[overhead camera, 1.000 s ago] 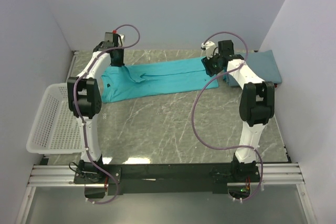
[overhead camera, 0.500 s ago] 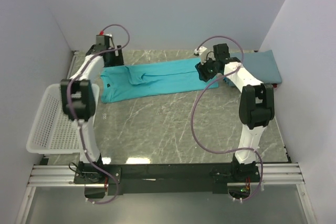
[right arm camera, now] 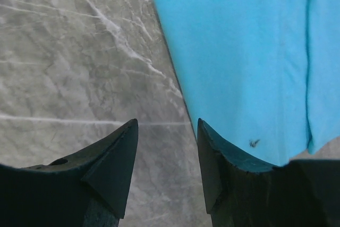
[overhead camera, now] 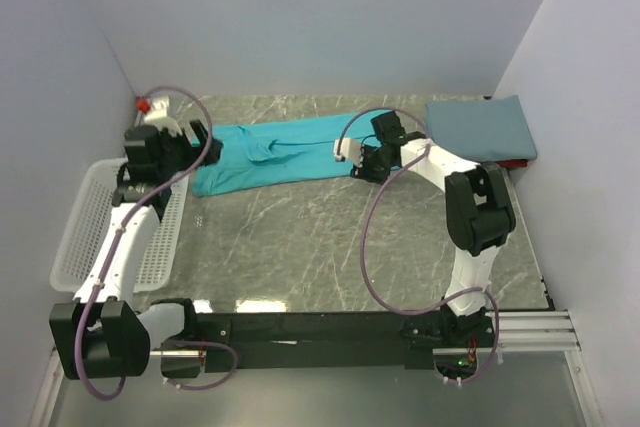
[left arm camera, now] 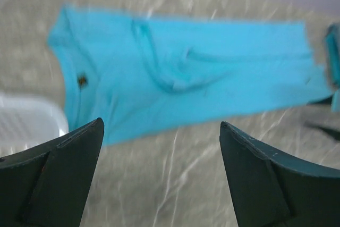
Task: Fold and stack the t-shirts
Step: Fold the tshirt
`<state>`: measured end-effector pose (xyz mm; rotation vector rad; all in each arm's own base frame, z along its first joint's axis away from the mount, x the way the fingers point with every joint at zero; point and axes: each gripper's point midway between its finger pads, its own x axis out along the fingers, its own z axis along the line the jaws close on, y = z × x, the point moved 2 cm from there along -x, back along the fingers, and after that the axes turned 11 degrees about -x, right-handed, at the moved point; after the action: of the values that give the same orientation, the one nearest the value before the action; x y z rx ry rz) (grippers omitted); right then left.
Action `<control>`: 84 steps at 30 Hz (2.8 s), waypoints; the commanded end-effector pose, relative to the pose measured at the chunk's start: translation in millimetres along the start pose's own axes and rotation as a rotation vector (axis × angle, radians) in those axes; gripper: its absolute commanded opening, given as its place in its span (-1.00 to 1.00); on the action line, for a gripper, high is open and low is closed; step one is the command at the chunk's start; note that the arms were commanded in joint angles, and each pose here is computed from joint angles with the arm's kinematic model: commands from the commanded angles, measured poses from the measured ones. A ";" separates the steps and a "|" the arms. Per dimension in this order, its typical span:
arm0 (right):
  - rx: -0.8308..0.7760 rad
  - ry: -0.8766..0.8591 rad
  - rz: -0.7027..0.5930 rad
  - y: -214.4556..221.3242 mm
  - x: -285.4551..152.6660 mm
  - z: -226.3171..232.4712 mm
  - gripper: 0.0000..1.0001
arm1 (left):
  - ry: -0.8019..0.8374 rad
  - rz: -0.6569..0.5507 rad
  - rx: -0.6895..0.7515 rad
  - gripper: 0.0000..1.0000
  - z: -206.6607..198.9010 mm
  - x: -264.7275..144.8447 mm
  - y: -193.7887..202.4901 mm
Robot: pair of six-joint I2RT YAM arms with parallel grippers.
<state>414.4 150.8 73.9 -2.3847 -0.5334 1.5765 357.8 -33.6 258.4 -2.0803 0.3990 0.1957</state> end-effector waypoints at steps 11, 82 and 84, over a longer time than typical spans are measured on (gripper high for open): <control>-0.057 0.160 0.298 13.4 29.0 -40.4 0.00 | -0.082 0.024 0.078 0.88 19.9 -28.9 35.4; 0.523 -0.227 -0.224 -95.5 -48.3 57.3 -0.01 | -0.013 0.050 0.076 0.86 6.9 -29.7 38.4; 0.630 -0.234 -0.246 -89.6 -44.2 35.7 0.00 | -0.012 0.052 0.073 0.86 7.0 -29.2 38.4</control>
<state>344.6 209.2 137.1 -1.8761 -0.3678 1.5650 309.6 -36.2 209.2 -2.0005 0.4637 0.3064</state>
